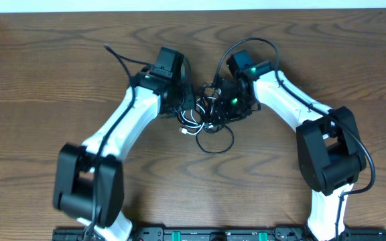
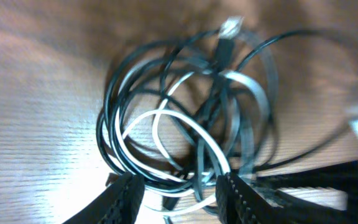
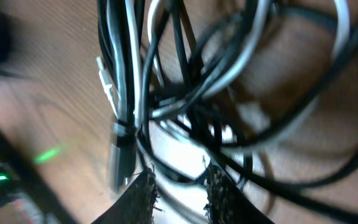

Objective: Untangle cables

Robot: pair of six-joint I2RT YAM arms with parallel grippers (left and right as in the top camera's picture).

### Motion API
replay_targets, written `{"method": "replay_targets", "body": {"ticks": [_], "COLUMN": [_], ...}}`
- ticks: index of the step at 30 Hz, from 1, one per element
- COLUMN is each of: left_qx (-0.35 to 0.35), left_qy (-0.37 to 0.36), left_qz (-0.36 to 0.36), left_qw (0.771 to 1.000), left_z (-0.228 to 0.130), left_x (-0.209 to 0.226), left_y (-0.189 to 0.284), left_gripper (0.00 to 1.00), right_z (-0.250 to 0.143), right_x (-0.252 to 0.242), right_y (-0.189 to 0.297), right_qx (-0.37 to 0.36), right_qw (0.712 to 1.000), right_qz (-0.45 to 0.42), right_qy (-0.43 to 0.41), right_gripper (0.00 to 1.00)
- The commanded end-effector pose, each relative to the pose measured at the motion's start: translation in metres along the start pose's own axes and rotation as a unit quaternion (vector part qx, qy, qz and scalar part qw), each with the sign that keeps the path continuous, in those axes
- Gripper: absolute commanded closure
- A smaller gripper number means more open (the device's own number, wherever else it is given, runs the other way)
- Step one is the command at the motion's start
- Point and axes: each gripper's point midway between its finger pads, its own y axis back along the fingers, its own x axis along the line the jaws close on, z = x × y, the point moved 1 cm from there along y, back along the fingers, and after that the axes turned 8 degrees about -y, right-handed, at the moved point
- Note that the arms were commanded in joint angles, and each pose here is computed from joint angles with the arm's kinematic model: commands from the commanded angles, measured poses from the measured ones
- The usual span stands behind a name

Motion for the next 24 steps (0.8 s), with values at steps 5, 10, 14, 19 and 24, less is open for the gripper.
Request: {"method": "replay_targets", "body": {"ticks": [5,10,14,19,24], "left_qx": [0.088,0.085,0.077,0.081,0.087], "left_qy": [0.014,0.020,0.050,0.088,0.103], "left_qz": [0.009,0.062,0.070,0.042,0.010], "left_qw": [0.996,0.994,0.993,0.992,0.991], "left_z": [-0.030,-0.029,-0.022,-0.018,-0.016], "left_x": [0.020,0.045,0.060,0.069,0.068], "left_y": [-0.058,-0.070,-0.066,-0.062,-0.059], "left_gripper": [0.57,0.57,0.57,0.57,0.58], "right_z": [0.005,0.012,0.012,0.000,-0.004], "right_x": [0.017,0.011,0.020,0.026,0.036], "right_y": [-0.017,-0.016,-0.016,-0.021,-0.032], "right_qx": [-0.014,-0.030,-0.029,-0.004,-0.002], "right_qw": [0.994,0.993,0.993,0.985,0.975], "right_qz": [-0.026,-0.055,-0.032,-0.031,-0.059], "right_qy": [0.103,0.102,0.111,0.169,0.214], "right_gripper": [0.73,0.72,0.73,0.74,0.73]}}
